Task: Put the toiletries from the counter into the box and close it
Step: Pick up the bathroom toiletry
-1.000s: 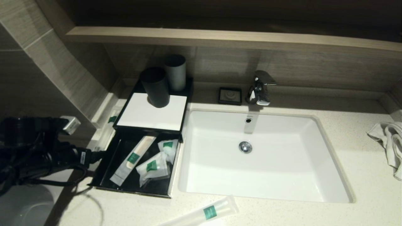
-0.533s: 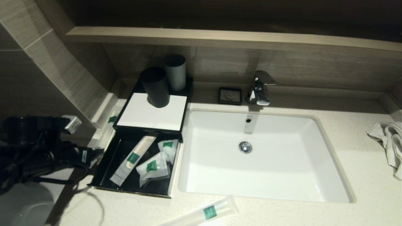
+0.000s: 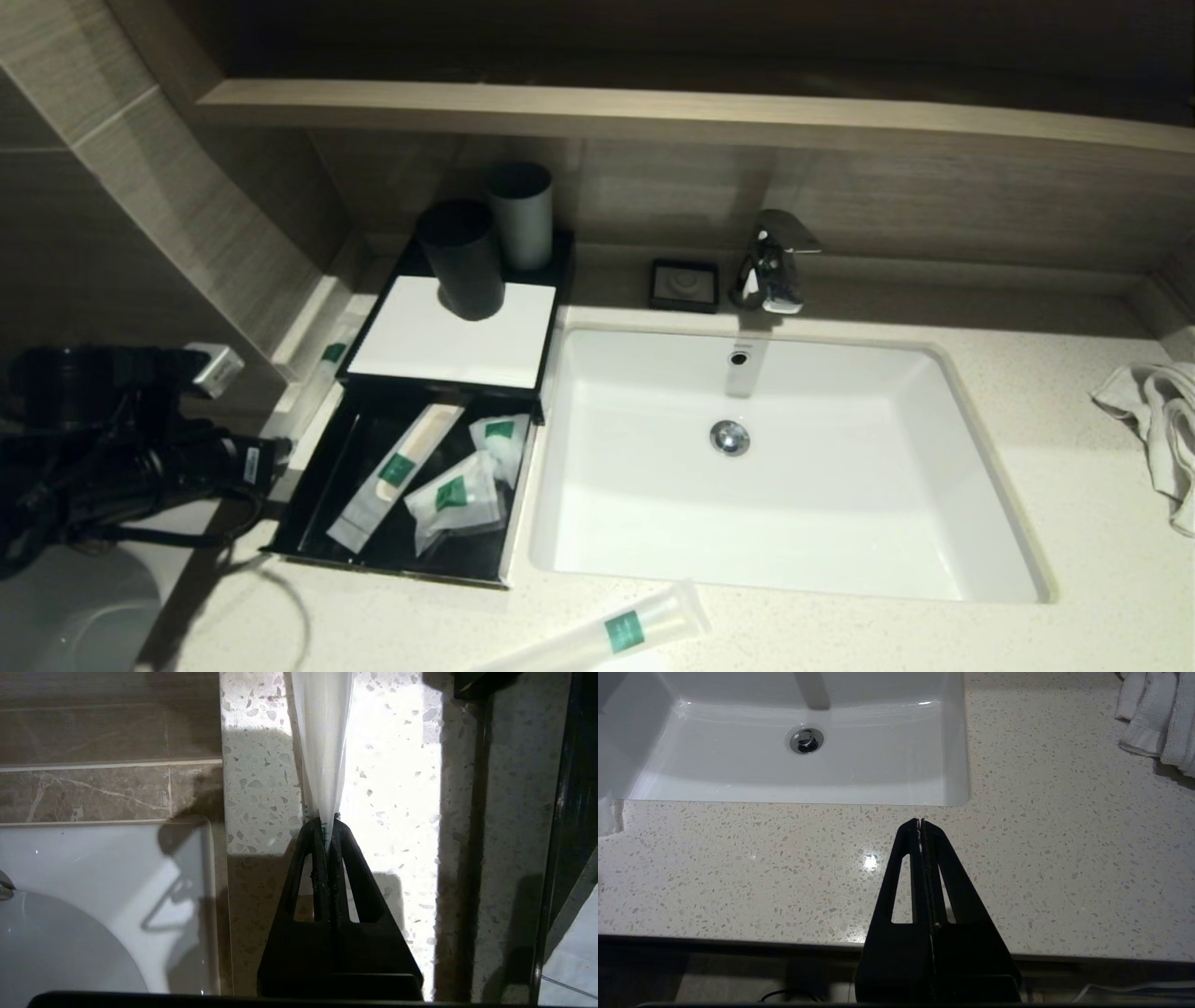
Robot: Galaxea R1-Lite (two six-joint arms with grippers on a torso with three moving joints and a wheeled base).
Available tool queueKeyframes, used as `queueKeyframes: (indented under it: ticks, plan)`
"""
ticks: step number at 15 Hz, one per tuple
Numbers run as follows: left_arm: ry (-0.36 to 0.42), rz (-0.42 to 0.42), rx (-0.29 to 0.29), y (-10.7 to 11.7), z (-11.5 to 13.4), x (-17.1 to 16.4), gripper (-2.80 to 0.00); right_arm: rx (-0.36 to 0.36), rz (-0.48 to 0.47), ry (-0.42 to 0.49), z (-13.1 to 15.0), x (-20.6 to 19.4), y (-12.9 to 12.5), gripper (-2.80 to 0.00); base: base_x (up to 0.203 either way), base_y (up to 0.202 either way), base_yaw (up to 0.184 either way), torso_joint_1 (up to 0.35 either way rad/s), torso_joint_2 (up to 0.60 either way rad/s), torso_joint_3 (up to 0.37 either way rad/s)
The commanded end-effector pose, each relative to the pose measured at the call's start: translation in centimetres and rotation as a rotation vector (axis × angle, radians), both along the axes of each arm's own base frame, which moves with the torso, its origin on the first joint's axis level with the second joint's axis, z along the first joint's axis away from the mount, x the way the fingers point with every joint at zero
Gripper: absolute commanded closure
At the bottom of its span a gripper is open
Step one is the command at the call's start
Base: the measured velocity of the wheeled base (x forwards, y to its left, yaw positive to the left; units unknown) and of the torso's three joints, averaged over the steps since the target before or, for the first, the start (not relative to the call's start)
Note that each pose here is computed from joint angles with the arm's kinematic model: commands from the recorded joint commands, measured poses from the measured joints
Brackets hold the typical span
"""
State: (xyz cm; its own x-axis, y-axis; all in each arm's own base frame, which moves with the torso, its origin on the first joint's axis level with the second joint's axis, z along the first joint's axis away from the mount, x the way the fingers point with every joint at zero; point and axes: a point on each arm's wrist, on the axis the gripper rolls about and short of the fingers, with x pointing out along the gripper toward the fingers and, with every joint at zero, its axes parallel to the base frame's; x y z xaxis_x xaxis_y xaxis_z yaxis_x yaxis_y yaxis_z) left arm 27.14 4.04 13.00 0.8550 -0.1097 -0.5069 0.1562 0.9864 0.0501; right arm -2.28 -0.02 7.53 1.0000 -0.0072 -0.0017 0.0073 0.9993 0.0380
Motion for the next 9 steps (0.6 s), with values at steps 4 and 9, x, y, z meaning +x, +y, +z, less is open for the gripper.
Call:
queueKeyframes:
  ticks: [4,9]
  plan:
    - [-0.07,-0.015,0.0,-0.4,1.1,-0.4,0.0,0.0,0.0,-0.002,0.0,0.0,0.0,0.0,0.0,0.0,0.0,0.0,0.0,0.0]
    - [-0.165,0.003,-0.016,-0.4,2.5,-0.8,0.0,0.0,0.0,-0.002,0.0,0.0,0.0,0.0,0.0,0.0,0.0,0.0,0.0,0.0]
